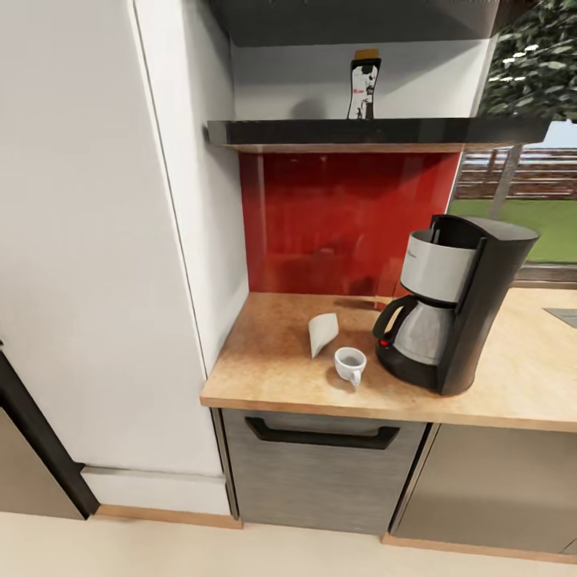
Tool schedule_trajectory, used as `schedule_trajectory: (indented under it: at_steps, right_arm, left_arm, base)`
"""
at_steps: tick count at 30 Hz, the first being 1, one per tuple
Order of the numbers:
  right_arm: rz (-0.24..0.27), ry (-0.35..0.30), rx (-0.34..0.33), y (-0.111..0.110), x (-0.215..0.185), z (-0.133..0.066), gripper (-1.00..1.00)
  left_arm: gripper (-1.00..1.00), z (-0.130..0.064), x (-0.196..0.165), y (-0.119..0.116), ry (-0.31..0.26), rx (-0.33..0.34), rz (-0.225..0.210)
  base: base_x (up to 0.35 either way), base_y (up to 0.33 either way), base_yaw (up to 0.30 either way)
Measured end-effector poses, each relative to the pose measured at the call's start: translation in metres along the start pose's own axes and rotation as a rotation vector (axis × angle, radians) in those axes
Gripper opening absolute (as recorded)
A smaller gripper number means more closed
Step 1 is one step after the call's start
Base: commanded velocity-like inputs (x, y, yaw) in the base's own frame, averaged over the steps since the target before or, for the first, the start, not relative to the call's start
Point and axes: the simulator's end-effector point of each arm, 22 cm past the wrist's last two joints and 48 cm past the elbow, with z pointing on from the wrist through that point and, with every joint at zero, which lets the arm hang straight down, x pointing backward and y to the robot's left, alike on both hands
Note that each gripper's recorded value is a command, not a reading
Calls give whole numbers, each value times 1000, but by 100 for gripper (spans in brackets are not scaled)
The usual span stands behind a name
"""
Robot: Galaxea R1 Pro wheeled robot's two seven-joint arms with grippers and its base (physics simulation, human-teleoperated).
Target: Set up a coffee station on the kitchen countertop: keep the coffee maker on the countertop, move the bottle of coffee from the kitchen shelf to the counter next to the coffee maker, place a paper coffee filter on top of the coffee maker, put the saucer next to the coffee maker with the coffee cup on the saucer, and place the electric kettle next to the coffee maker.
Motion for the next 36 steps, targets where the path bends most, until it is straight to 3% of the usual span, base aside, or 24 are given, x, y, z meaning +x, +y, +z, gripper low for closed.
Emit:
schedule_trajectory:
  at_steps: [24, 31, 36]
  right_arm:
    - [-1, -39, -7, 7, -12, -36, 100]
    - [2, -39, -7, 7, -12, -46, 100]
    - [-3, -36, -3, 7, -11, -53, 100]
  left_arm:
    - [100, -36, -1, 7, 9, -20, 0]
    - [100, -48, 20, 22, 114, -97, 8]
    - [100, -56, 23, 27, 145, -119, 10]
  base:
    - [0, 0, 0]
    - [0, 0, 0]
    - [0, 0, 0]
